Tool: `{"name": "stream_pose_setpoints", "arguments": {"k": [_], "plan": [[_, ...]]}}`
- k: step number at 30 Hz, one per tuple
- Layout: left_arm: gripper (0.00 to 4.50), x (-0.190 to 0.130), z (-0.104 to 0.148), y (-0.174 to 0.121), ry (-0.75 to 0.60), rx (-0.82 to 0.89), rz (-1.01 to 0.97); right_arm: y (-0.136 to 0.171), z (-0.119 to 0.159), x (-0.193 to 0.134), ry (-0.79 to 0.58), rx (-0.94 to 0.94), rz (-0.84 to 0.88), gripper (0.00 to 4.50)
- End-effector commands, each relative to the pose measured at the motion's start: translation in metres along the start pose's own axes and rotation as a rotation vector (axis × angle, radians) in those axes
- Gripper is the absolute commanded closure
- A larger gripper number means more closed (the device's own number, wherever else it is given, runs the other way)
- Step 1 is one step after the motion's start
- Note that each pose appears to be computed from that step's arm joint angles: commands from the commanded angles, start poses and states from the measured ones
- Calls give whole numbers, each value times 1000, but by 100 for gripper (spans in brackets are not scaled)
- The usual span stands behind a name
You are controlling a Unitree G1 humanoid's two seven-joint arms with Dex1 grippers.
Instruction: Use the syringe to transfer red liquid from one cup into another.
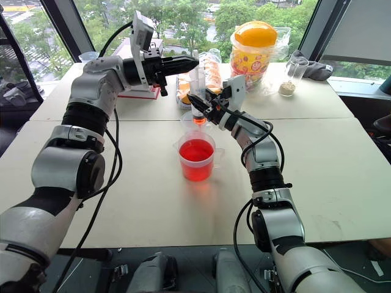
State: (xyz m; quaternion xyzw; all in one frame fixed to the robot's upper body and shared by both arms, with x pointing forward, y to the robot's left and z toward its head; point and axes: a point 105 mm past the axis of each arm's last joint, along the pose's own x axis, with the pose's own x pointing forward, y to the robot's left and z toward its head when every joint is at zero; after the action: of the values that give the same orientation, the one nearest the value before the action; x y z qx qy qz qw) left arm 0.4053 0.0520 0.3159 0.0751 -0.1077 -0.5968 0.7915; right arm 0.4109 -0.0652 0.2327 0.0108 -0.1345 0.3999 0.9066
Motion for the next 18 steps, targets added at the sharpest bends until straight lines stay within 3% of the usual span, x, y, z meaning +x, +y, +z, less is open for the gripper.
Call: {"name": "stream_pose_setpoints", "arguments": {"k": [1, 18], "plan": [[448, -2, -14, -3, 67, -10, -10, 7, 63, 10, -184, -81, 38, 310], [448, -8, -31, -10, 101, -36, -11, 4, 80, 22, -214, -84, 40, 310]]}}
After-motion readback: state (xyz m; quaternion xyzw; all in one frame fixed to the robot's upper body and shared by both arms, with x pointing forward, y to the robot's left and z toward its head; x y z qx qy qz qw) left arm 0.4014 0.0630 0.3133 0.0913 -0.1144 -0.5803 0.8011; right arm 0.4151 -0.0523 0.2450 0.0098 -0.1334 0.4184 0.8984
